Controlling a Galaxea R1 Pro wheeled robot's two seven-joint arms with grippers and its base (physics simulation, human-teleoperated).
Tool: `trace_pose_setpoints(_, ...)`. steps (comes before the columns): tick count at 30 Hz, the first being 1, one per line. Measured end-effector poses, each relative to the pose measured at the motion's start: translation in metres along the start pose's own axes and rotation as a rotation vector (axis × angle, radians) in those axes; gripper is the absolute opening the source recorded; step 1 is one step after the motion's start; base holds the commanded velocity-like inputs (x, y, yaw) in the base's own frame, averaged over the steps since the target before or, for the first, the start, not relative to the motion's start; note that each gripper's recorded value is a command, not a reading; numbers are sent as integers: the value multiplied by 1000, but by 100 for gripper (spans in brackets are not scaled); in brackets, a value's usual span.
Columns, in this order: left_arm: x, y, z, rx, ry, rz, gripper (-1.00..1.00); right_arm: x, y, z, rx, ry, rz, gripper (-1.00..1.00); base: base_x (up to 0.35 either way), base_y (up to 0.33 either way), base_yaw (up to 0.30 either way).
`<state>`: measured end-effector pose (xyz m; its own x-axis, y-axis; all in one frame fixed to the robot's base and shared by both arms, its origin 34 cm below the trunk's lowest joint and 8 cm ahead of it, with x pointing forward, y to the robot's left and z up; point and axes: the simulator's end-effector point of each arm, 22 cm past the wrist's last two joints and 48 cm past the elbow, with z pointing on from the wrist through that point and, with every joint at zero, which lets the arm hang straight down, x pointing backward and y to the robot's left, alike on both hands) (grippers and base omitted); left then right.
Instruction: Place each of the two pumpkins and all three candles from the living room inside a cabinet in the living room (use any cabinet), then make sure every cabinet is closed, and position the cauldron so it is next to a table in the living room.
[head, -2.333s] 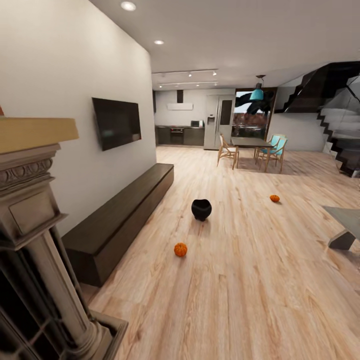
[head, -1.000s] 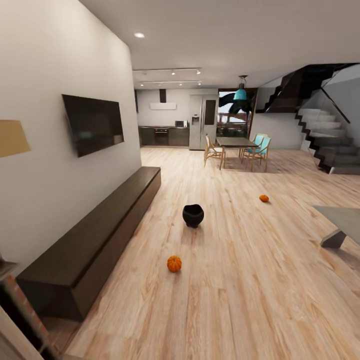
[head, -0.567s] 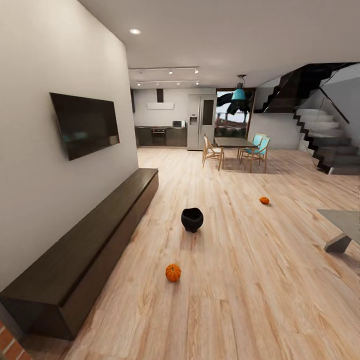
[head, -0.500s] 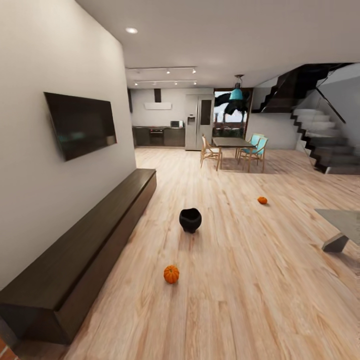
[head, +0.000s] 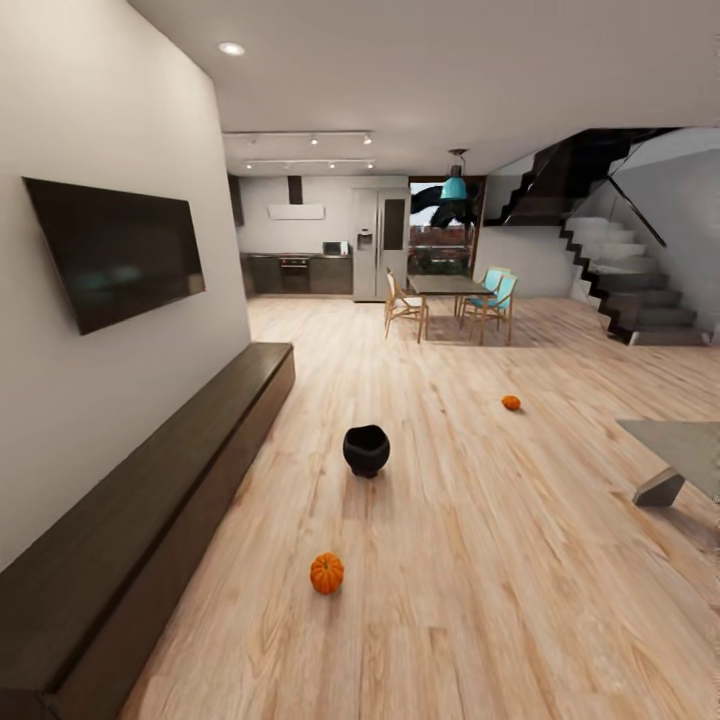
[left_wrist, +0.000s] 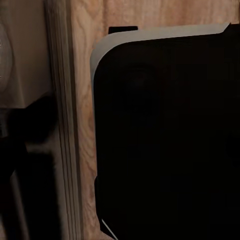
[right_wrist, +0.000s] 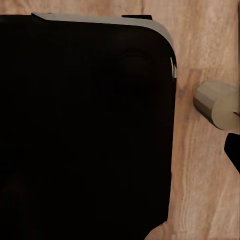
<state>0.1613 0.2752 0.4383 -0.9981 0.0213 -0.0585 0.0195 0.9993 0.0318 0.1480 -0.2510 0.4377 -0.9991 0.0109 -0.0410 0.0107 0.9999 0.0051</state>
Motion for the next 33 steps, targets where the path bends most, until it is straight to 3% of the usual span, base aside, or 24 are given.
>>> trace_pose_setpoints(21,0,1,0,-1,0,0,100,0,0,0,0,0,0,100,281,0,-156)
trace_pose_setpoints(33,0,0,0,0,0,0,100,0,0,0,0,0,0,100,129,-11,-255)
